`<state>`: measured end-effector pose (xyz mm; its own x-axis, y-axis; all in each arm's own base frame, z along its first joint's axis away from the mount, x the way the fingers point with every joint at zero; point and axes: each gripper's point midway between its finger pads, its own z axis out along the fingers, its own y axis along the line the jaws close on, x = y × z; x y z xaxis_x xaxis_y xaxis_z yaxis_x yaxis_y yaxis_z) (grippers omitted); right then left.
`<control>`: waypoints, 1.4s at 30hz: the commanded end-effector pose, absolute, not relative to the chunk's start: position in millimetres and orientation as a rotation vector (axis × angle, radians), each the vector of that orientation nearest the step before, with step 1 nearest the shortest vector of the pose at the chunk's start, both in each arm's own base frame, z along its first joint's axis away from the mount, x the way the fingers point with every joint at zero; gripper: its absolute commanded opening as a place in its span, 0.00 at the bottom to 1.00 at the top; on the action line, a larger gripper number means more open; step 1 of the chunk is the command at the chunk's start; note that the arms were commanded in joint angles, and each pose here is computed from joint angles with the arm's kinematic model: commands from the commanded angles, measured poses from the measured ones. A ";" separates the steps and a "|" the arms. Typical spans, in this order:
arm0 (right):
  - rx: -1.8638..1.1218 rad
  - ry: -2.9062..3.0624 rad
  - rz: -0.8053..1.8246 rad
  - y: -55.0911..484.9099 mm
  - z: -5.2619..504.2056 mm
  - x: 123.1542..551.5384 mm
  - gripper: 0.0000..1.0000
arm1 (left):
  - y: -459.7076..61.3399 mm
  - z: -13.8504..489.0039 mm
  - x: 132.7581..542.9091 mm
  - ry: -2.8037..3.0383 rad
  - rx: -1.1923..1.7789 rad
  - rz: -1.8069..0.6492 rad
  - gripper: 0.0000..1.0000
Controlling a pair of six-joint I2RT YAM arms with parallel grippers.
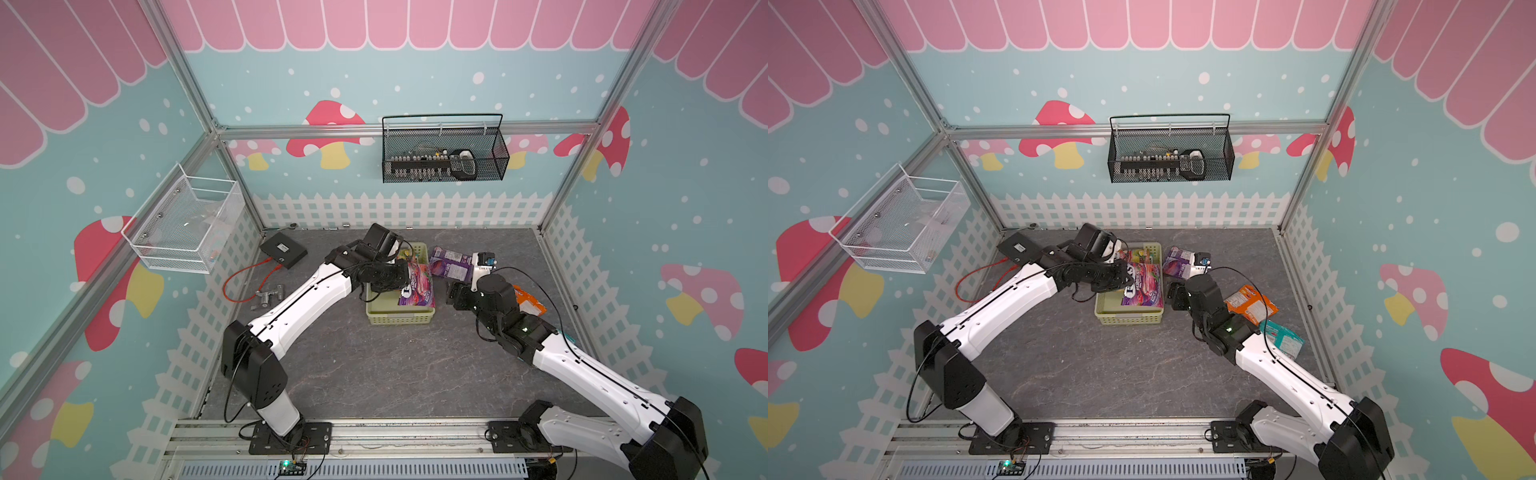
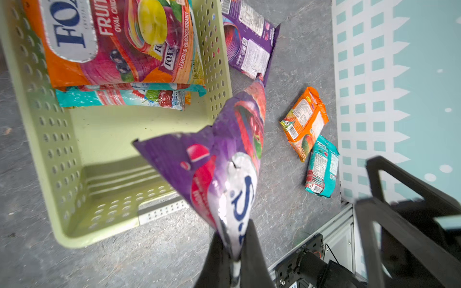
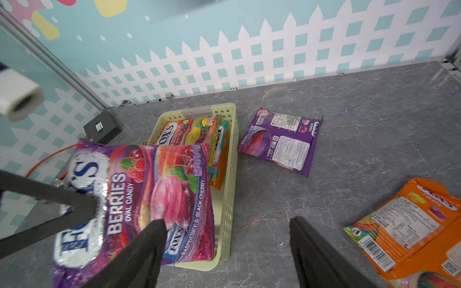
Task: Put the candies in the basket
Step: Place the candy in the basket.
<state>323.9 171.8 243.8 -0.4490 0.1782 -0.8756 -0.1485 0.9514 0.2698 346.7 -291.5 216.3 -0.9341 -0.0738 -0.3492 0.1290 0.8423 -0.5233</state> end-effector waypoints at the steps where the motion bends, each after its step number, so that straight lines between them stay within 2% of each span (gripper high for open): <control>1: 0.026 2.000 0.372 169.6 243.6 323.2 0.83 | -293.8 197.0 355.7 2.707 0.072 -0.842 0.00; 12: 0.012 2.028 0.418 180.0 234.3 324.4 0.82 | -253.1 117.6 369.7 2.845 0.032 -0.721 0.00; 15: 0.014 2.029 0.420 180.7 233.8 325.1 0.82 | -251.3 100.7 370.3 2.883 0.040 -0.709 0.05; 20: 0.014 2.030 0.427 182.1 233.8 325.8 0.82 | -249.7 86.3 366.6 2.917 0.057 -0.691 0.07; 26: 0.011 2.037 0.423 183.0 230.4 326.9 0.82 | -234.1 75.2 369.7 2.928 0.023 -0.581 0.18; 33: -0.001 2.048 0.433 187.2 228.2 327.8 0.82 | -226.7 94.2 379.9 2.870 -0.002 -0.539 0.38; 42: 0.073 2.159 0.391 176.4 196.2 335.3 0.83 | -212.3 166.1 402.9 2.652 -0.043 -0.513 0.42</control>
<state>331.6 183.7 206.5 -0.5528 0.1785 -0.8139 -0.1365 0.9442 0.2998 387.1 -218.2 115.5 -0.9575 -0.0705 -0.2797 0.0332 0.9362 -0.3498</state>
